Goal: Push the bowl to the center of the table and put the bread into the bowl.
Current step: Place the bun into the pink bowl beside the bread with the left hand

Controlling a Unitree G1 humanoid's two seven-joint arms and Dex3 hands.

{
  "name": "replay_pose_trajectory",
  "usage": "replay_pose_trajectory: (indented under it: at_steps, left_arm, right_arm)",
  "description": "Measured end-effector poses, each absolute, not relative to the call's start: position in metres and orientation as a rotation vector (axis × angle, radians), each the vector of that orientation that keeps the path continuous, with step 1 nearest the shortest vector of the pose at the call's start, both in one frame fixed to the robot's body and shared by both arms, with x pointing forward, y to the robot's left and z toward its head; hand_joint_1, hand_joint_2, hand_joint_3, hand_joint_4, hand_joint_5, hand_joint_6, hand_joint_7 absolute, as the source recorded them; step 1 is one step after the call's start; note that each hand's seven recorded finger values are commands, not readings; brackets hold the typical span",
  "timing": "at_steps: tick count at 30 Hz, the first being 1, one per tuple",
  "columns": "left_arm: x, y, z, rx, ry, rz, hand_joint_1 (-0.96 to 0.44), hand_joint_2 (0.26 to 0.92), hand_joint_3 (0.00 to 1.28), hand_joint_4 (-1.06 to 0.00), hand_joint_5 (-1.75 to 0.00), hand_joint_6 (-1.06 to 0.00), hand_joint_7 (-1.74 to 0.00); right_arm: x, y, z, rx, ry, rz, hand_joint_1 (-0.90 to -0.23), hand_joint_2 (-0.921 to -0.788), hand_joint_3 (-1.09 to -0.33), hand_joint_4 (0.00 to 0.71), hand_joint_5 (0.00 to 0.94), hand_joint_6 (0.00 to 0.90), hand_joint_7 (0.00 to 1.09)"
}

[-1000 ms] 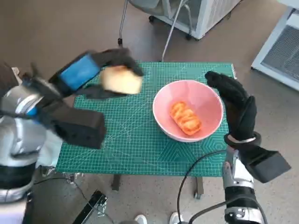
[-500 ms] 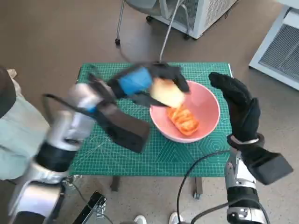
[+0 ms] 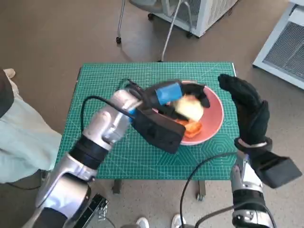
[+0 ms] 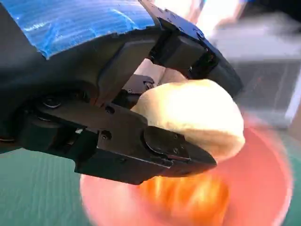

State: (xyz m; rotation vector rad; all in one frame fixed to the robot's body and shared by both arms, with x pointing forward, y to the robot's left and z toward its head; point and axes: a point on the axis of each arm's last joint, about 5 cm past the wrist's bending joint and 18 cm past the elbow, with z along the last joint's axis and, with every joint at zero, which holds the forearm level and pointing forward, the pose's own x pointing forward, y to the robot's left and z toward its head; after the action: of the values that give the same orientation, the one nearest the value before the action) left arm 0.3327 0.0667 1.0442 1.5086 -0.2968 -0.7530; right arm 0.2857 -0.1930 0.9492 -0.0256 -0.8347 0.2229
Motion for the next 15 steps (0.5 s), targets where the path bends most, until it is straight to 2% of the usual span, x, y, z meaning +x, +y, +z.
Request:
replay_pose_trajectory:
  at_steps: [4, 15]
  left_arm:
    - [0.3331, 0.0673, 1.0435, 1.522, -0.226, -0.761, -0.08, 0.860, 0.03, -0.01, -0.01, -0.11, -0.14]
    - [0.3301, 0.0718, 1.0478, 1.513, -0.262, -0.741, -0.12, 0.856, 0.01, -0.02, -0.01, -0.15, -0.12]
  right_arm:
    - [0.2852, -0.1940, 0.9484, -0.026, -0.833, 0.217, -0.591, -0.921, -0.662, 0.404, 0.007, 0.163, 0.62]
    - [0.2852, -0.1918, 0.9499, -0.029, -0.836, 0.201, -0.588, -0.921, -0.667, 0.404, 0.005, 0.162, 0.61]
